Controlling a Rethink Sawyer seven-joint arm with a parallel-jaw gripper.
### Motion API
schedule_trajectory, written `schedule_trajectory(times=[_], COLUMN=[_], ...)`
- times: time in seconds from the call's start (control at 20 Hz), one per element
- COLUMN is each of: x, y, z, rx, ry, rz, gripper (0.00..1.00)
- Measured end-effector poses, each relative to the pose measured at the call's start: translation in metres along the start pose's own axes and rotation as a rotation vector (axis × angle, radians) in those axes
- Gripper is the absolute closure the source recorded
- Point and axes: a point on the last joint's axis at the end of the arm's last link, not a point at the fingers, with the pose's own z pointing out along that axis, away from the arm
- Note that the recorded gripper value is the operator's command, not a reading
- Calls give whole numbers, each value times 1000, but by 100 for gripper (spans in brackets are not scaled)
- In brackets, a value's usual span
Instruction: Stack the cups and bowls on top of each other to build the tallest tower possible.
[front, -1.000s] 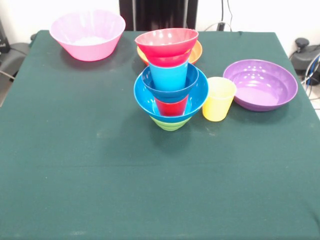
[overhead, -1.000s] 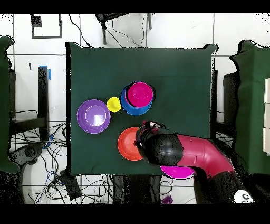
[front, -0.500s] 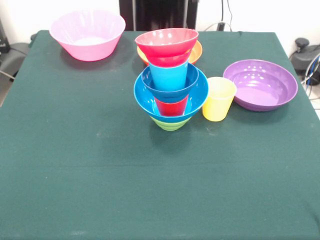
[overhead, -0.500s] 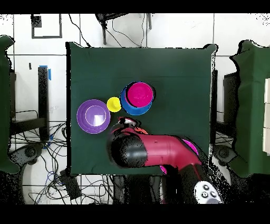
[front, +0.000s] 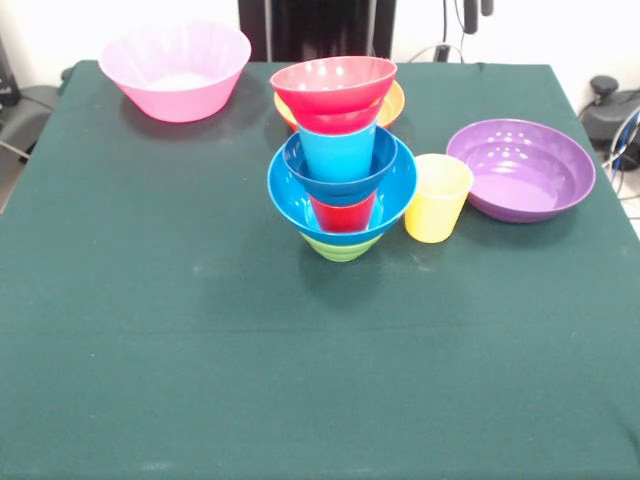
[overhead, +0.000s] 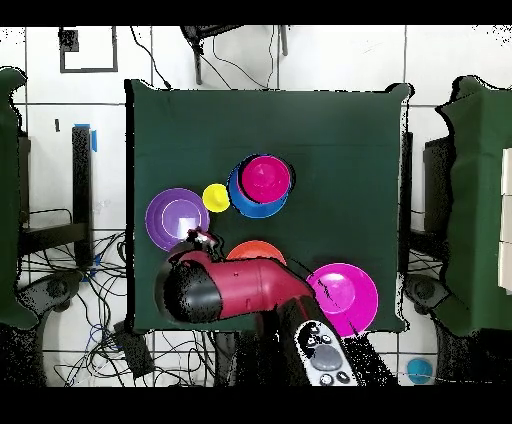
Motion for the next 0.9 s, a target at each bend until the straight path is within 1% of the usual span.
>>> schedule_trajectory(times=[0.25, 0.3, 0.45, 0.6, 0.7, 0.85, 0.9], x=[-1, 0, 1, 3, 3, -2, -3], y=[23, 31, 38, 45, 50, 55, 56], z=[18, 26, 37, 52, 62, 71, 72], rx=[-30, -38, -41, -36, -28, -16, -14], ry=[32, 52, 80, 115, 138, 163, 168], rz=[58, 80, 89, 75, 45, 6, 0], gripper=[0, 0, 0, 0, 0, 0, 0])
